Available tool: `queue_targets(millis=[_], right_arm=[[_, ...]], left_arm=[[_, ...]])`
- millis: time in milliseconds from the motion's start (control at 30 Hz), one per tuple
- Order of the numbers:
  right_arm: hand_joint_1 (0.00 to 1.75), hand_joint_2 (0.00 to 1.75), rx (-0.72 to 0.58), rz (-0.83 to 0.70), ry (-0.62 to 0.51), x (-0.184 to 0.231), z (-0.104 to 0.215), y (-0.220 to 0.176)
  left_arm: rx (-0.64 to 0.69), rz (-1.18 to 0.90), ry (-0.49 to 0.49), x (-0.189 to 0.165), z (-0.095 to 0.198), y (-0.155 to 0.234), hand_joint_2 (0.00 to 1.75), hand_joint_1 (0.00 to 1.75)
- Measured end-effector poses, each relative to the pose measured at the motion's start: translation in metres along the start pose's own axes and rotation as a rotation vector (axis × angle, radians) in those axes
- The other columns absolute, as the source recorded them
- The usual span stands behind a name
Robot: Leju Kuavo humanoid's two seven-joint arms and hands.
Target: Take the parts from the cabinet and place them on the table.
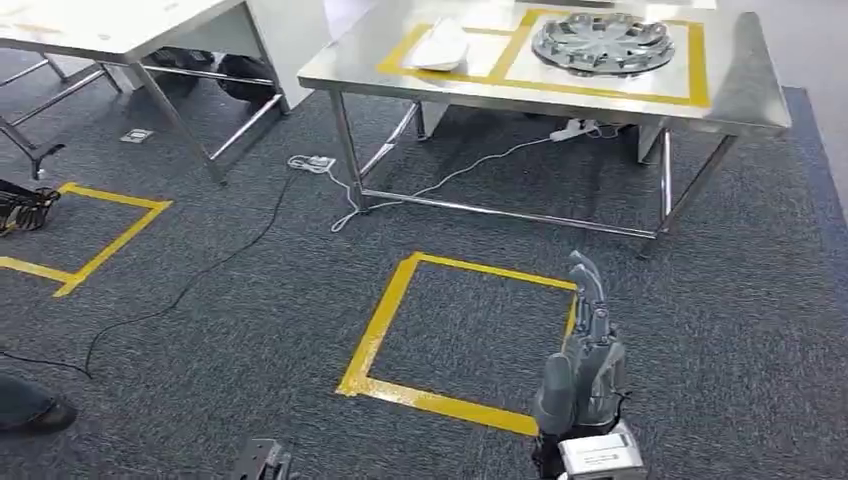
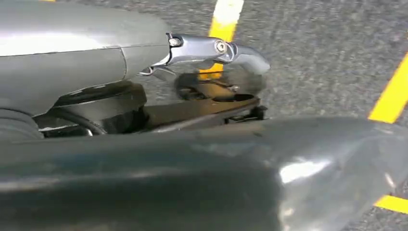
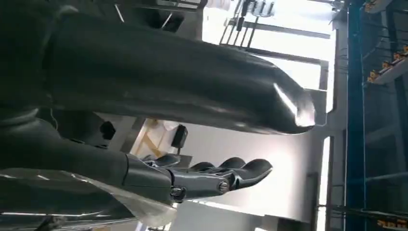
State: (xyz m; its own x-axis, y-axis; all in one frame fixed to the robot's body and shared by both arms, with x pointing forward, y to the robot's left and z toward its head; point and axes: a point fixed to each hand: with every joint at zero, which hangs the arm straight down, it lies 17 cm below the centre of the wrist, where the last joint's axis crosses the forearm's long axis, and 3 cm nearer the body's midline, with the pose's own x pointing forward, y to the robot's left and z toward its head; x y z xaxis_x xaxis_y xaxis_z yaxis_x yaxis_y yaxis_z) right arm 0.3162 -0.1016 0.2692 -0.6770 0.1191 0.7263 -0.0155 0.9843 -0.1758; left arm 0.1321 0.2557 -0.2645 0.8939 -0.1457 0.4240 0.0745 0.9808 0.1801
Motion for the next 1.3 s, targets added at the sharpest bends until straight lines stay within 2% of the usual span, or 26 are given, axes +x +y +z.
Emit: queue_targets(millis=[1300], right_arm=[[0.00,0.00,0.006,0.006,-0.001,0.0006,0.0001,0.0024]], left_arm=[[0.012,0.002,-0.008,0.0060,-0.0019,0.0030,0.00,0.00]])
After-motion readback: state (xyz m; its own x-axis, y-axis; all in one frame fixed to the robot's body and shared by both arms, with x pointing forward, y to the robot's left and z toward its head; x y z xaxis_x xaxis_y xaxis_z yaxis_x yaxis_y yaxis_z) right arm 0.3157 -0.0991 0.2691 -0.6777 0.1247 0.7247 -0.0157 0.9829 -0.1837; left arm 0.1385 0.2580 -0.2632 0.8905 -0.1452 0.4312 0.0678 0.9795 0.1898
